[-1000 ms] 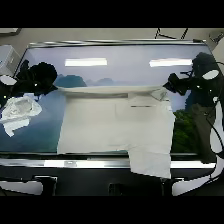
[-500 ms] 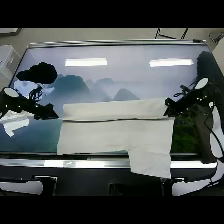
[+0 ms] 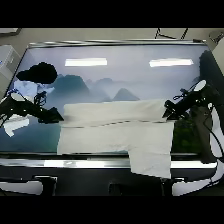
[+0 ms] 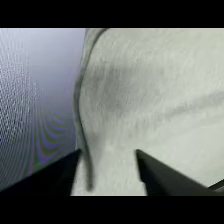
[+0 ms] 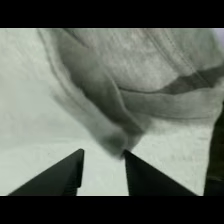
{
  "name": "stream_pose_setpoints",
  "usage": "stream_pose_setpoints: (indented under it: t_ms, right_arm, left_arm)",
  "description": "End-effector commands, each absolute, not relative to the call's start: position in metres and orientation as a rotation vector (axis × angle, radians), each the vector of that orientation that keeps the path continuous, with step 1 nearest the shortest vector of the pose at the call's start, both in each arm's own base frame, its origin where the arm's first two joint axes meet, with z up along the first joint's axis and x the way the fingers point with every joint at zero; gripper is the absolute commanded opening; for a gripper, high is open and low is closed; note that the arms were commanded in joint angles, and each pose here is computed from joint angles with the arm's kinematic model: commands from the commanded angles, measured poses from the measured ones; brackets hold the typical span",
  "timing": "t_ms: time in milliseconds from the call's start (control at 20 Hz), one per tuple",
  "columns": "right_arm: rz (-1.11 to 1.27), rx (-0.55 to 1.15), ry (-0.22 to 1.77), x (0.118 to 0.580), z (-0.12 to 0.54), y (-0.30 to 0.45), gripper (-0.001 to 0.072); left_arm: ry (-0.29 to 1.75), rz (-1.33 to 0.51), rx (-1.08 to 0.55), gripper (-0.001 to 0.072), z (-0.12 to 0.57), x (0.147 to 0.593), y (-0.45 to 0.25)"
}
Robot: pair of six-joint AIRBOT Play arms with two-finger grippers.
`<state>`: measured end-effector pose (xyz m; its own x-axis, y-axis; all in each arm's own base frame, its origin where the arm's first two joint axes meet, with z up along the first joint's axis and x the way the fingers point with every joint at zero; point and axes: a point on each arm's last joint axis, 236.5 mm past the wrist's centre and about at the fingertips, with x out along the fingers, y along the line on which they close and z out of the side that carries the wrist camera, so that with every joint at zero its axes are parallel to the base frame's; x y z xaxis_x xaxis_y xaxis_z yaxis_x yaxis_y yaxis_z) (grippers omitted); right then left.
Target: Fold the clothes and pants, and hang the long-sleeved shirts on hangers.
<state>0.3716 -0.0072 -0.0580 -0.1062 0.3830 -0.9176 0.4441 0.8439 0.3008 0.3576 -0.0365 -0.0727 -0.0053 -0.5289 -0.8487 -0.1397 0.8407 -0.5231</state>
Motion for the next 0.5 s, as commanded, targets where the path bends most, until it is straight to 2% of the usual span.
stream_pose_setpoints:
  t_ms: [0, 50, 100, 300, 450]
  right_arm:
    - [-0.004, 0.628, 1.772, 0.36, -0.03, -0.019, 0.0454]
    - [-0.01, 0.631, 1.797, 0.35, -0.018, -0.032, 0.0525]
    - [-0.036, 0.65, 1.814, 0.336, -0.009, -0.046, 0.0566]
    - [-0.166, 0.618, 1.791, 0.28, -0.011, -0.078, 0.0576]
    - [-0.159, 0.635, 1.799, 0.245, -0.036, -0.063, 0.0575]
  left_arm:
    - [1.619, -0.365, -0.581, 0.0577, -0.054, 0.344, -0.028]
    - [1.641, -0.357, -0.617, 0.0576, -0.045, 0.336, -0.02]
    - [1.665, -0.353, -0.648, 0.0575, -0.038, 0.326, -0.014]
    - [1.723, -0.265, -0.664, 0.0574, -0.05, 0.271, -0.004]
    - [1.754, -0.258, -0.676, 0.0573, -0.086, 0.218, -0.024]
